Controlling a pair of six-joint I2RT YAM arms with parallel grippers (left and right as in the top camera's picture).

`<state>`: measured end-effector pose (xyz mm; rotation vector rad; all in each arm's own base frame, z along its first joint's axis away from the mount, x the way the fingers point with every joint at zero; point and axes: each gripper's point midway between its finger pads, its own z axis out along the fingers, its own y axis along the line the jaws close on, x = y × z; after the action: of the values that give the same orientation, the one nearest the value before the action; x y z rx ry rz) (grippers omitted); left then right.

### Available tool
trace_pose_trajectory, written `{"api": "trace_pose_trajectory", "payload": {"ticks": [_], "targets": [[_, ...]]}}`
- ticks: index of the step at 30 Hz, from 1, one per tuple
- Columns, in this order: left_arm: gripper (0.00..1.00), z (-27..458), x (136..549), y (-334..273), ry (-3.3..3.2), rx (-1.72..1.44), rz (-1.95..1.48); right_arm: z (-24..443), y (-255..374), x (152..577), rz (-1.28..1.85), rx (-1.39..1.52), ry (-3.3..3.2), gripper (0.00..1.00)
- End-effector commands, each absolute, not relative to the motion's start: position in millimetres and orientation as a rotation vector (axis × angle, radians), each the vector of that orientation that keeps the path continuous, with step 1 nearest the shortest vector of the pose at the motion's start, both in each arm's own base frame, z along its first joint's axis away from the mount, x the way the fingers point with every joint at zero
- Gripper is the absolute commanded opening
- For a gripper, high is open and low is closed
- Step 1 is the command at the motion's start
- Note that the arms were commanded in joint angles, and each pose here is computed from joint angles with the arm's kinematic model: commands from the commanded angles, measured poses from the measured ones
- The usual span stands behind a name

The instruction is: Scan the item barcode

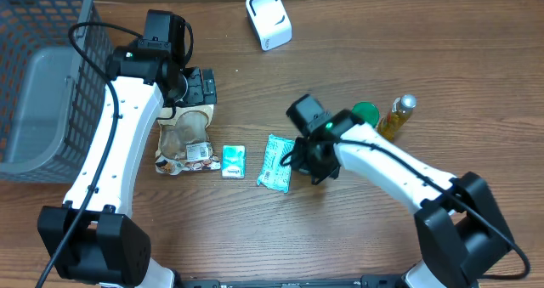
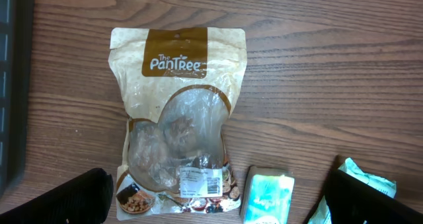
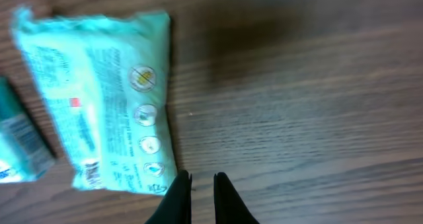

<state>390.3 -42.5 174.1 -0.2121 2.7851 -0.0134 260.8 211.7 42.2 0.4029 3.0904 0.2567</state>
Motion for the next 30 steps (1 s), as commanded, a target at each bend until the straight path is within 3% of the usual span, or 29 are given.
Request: {"api": "trace_pose_trajectory", "payload": {"ticks": [1,6,7,8,10,12,17,19,24,30], "targets": [[1.0,182.1,402.2,-50.3,2.739,-0.204,-0.09,26.3,223.1,248.1,0.282,0.527,3.089,0.09],[1.0,186.3,410.1,-72.7,2.711,-0.164,-0.266,13.5,243.4,234.4,0.397,0.539,3.097,0.11],[0.83,185.5,408.8,-75.9,2.719,-0.152,-0.287,11.6,245.5,233.0,0.405,0.545,3.092,0.11],[0.57,182.6,405.4,-78.7,2.737,-0.129,-0.3,10.6,247.4,232.4,0.414,0.546,3.088,0.12],[0.25,174.6,397.5,-80.4,2.775,-0.126,-0.304,10.8,253.9,234.3,0.449,0.526,3.072,0.14],[0.06,161.3,386.7,-82.4,2.826,-0.125,-0.311,12.5,259.9,238.4,0.485,0.505,3.052,0.16],[0.04,125.2,358.1,-94.4,2.939,-0.093,-0.41,16.9,269.6,250.2,0.556,0.482,3.001,0.15],[0.04,116.2,347.2,-103.9,2.967,-0.026,-0.499,19.3,273.6,253.3,0.582,0.424,2.99,0.07],[0.04,104.2,324.4,-128.7,2.99,0.088,-0.746,55.2,301.7,251.2,0.855,0.016,2.977,0.04],[0.04,83.5,312.2,-143.2,3.0,0.13,-0.786,73.1,276.3,285.7,0.863,0.154,2.904,0.04]]}}
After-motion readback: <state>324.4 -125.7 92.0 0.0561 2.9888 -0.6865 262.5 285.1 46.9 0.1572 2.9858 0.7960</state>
